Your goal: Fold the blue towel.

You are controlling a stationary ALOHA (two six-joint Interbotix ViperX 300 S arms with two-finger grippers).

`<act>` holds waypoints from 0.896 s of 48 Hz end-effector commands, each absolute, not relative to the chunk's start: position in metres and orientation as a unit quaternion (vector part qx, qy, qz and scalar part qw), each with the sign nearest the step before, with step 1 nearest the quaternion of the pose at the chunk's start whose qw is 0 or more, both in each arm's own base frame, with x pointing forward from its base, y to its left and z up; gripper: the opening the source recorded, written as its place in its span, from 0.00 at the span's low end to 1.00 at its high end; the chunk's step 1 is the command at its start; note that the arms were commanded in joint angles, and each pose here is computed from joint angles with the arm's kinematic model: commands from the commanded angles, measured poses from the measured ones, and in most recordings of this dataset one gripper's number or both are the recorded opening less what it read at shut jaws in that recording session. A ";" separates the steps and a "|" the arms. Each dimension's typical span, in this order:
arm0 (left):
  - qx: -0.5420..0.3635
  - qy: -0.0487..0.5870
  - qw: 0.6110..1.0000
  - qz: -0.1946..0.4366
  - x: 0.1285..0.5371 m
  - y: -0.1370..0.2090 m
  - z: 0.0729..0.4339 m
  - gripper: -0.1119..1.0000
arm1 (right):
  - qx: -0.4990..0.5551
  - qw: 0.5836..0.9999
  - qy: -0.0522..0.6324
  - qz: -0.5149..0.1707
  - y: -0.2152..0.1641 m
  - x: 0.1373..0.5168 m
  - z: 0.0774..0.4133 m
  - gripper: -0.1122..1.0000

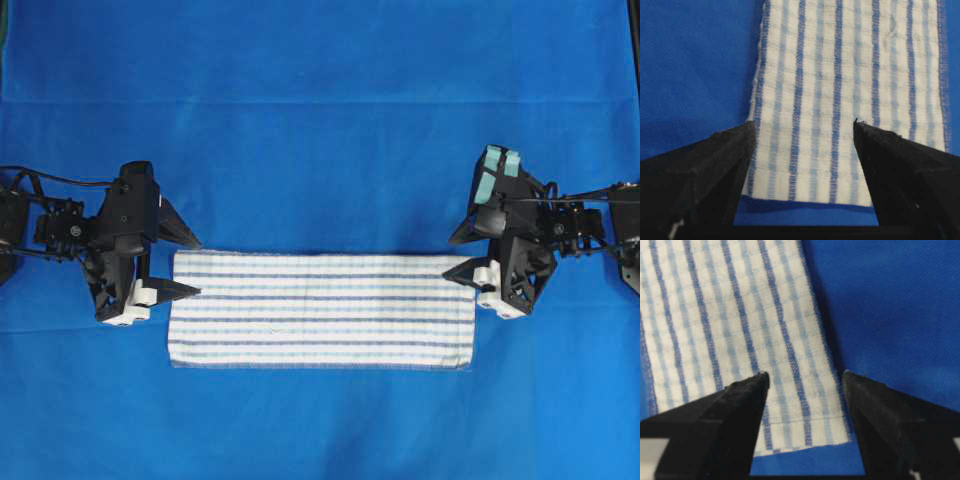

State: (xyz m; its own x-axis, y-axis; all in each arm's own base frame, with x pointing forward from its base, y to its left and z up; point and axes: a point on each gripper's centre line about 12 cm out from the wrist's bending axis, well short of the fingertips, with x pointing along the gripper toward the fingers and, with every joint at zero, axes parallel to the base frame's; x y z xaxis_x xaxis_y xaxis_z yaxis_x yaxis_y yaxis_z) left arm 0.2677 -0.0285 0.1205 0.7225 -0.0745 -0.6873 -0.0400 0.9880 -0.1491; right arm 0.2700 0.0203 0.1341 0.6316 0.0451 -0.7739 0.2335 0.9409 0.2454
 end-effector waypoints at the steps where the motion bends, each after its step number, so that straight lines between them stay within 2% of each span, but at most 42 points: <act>1: -0.080 0.365 0.927 -0.003 0.274 -0.025 0.124 0.75 | 0.163 0.890 0.423 -0.056 0.018 0.275 0.134 0.67; 14: -0.078 0.402 0.912 0.006 0.273 -0.022 0.100 0.75 | 0.160 0.868 0.465 -0.069 0.015 0.276 0.104 0.67; 22: -0.077 0.425 0.902 0.011 0.273 -0.021 0.086 0.75 | 0.161 0.868 0.464 -0.070 0.015 0.276 0.102 0.67; 33: -0.077 0.424 0.903 0.011 0.274 -0.021 0.087 0.74 | 0.161 0.867 0.466 -0.070 0.015 0.274 0.099 0.64; 36: -0.079 0.424 0.902 0.012 0.275 -0.021 0.087 0.73 | 0.161 0.867 0.467 -0.070 0.015 0.273 0.099 0.59; 39: -0.079 0.426 0.901 0.012 0.274 -0.021 0.086 0.69 | 0.161 0.867 0.466 -0.070 0.015 0.274 0.100 0.50; 43: -0.079 0.426 0.901 0.012 0.275 -0.021 0.087 0.49 | 0.160 0.867 0.467 -0.070 0.015 0.274 0.099 0.27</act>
State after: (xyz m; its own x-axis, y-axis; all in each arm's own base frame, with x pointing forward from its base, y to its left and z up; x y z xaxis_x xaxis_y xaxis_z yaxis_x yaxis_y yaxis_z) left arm 0.2706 -0.0195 0.0829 0.6270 -0.0427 -0.7779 -0.0931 0.9872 -0.1292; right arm 0.2708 0.0151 0.0956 0.5382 0.0279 -0.8424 0.2770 0.9381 0.2080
